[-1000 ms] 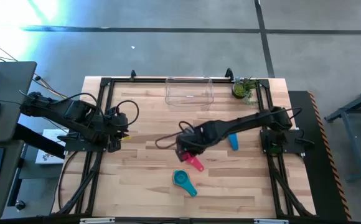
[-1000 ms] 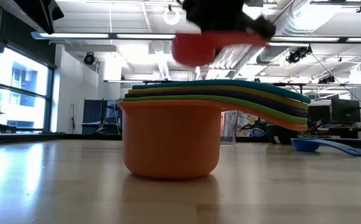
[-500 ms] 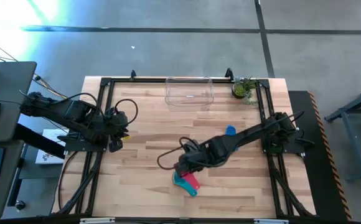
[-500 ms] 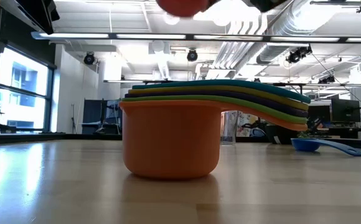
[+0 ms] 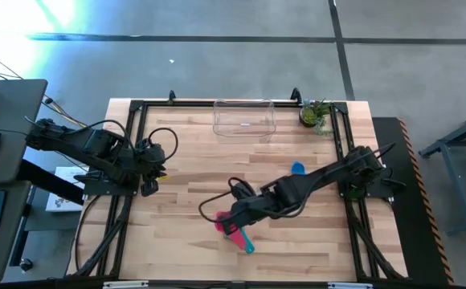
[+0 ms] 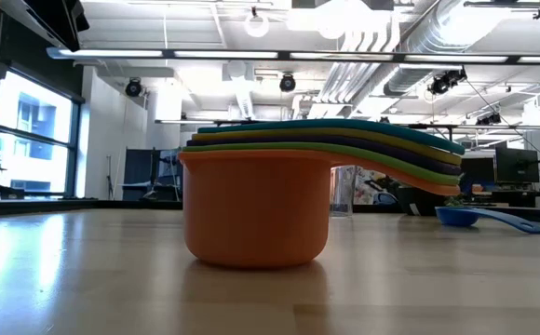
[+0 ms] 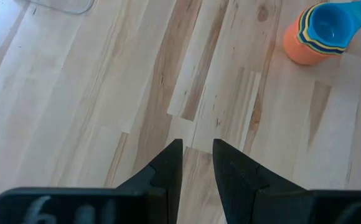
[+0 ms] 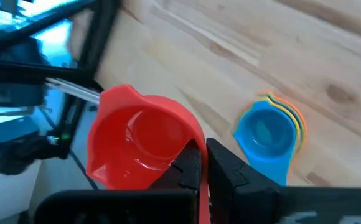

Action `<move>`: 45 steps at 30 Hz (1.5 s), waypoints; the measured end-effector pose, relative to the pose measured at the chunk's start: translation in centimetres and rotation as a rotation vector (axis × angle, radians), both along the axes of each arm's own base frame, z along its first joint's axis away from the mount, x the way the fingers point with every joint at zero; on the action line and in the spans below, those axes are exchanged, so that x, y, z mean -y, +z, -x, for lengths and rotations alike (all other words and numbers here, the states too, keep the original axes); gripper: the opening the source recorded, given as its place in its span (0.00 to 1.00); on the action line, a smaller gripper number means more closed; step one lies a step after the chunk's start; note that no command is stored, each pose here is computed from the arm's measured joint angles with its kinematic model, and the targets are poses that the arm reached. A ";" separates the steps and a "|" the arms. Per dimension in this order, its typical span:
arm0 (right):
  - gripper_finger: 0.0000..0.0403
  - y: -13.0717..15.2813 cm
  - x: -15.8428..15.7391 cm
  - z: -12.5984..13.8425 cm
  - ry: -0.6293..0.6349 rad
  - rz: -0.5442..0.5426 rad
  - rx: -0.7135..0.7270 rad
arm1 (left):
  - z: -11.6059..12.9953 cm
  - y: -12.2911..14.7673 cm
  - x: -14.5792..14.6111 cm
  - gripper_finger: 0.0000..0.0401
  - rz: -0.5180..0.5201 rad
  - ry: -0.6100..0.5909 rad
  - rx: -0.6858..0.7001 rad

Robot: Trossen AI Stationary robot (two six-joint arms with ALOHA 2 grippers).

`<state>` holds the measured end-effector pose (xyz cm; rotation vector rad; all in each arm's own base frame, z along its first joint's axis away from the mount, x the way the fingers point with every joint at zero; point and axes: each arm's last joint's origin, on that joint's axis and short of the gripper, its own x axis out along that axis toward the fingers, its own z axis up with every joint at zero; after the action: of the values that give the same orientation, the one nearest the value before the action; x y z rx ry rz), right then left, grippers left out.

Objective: Nest measuring cups in basket
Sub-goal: Stack the pink measuring cup on the light blue measuring cup

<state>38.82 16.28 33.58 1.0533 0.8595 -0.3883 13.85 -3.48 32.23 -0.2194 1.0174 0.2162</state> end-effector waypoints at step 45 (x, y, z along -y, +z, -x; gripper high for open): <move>0.00 -10.9 0.8 -3.9 0.097 -0.032 -0.471 | 0.0 0.0 -0.1 0.20 -0.032 0.017 0.009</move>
<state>42.70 15.44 22.72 0.9588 1.3350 -0.5536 13.88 -3.37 32.26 -0.1997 1.0023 0.2469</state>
